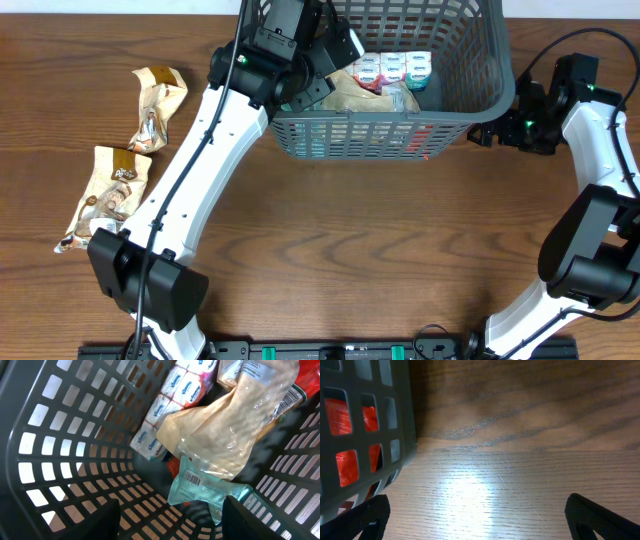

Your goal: Pack container

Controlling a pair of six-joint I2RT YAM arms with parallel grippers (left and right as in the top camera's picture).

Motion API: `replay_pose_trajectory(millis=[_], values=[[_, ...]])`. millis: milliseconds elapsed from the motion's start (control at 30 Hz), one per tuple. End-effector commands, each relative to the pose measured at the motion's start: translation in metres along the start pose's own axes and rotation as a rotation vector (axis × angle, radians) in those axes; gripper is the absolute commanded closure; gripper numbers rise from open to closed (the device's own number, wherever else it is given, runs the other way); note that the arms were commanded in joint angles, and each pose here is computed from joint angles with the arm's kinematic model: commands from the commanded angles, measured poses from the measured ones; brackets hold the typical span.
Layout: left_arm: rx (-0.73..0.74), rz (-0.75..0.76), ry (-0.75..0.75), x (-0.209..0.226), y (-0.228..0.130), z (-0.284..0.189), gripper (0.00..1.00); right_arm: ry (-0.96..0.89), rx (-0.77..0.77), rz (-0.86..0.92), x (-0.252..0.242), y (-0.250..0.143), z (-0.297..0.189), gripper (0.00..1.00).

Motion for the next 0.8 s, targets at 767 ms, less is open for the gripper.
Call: replay_pose_trajectory(millis=[767], values=[[0.165, -0.118, -0.054, -0.006, -0.036, -0.008, 0.46, 0.002, 0.01, -0.001, 0.003, -0.001, 0.001, 0.01]])
Point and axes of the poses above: each gripper's point midway between its finger pads, its own z axis out along the fingers, its own x axis along the line the jaws close on, y = z × x, the point moved 6 cm from there along -z, back along the fingers, and after that the axes turned 10 degrees about -z, right-handed, at the moved point
